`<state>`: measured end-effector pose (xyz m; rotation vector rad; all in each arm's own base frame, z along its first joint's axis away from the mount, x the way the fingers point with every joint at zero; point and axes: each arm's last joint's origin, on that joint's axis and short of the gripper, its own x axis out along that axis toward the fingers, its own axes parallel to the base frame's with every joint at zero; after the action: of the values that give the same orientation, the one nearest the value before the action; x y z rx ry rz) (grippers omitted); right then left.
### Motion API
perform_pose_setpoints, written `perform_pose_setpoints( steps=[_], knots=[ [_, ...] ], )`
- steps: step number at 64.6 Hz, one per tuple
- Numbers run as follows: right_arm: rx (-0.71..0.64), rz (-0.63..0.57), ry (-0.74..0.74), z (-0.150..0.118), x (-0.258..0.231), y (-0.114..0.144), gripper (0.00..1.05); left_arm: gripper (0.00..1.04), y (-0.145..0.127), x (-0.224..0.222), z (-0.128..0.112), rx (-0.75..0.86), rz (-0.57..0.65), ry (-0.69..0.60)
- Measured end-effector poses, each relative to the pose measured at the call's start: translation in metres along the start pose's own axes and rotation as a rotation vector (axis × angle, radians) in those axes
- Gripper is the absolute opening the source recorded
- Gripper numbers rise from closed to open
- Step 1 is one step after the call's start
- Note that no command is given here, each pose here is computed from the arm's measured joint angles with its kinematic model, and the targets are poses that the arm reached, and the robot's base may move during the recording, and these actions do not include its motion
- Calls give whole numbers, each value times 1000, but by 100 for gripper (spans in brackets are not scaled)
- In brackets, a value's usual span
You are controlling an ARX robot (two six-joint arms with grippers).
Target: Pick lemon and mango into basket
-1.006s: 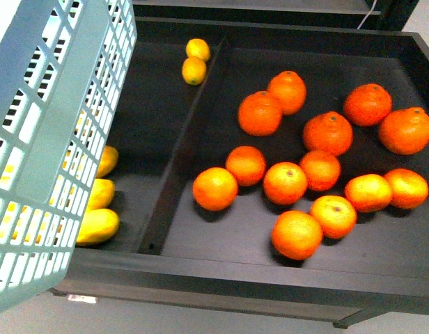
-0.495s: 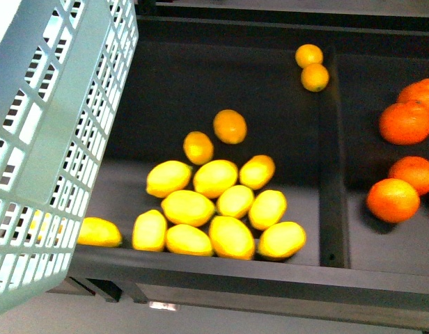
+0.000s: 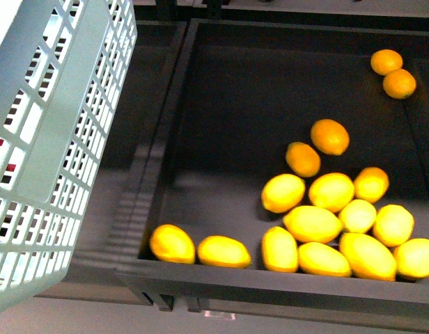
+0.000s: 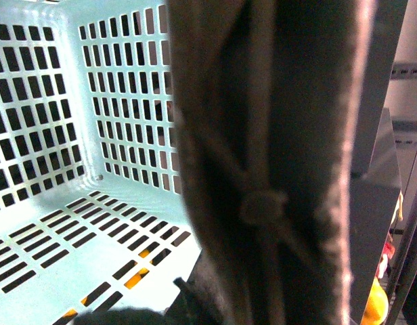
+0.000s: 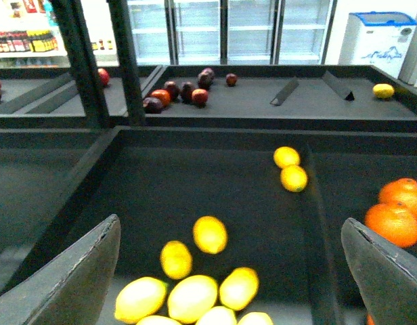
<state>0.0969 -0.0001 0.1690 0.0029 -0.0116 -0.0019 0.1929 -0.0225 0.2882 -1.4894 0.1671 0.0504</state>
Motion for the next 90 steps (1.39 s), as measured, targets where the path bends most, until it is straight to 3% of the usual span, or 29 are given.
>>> perform_pose_setpoints(
  steps=[50, 55, 58, 67, 82, 90],
  knots=[
    [0, 8, 0, 0, 0, 0, 96, 5, 0, 0, 2, 25, 2, -38],
    [0, 3, 0, 0, 0, 0, 96, 5, -5, 6, -3, 138, 154, -9],
    [0, 3, 0, 0, 0, 0, 96, 5, -11, 17, -10, 250, 233, 44],
    [0, 3, 0, 0, 0, 0, 96, 5, -18, 58, -37, 457, 269, 157],
    [0, 2, 0, 0, 0, 0, 96, 5, -35, 118, -99, 499, 198, 328],
    [0, 2, 0, 0, 0, 0, 96, 5, -40, 139, -152, 490, 161, 514]
  ],
)
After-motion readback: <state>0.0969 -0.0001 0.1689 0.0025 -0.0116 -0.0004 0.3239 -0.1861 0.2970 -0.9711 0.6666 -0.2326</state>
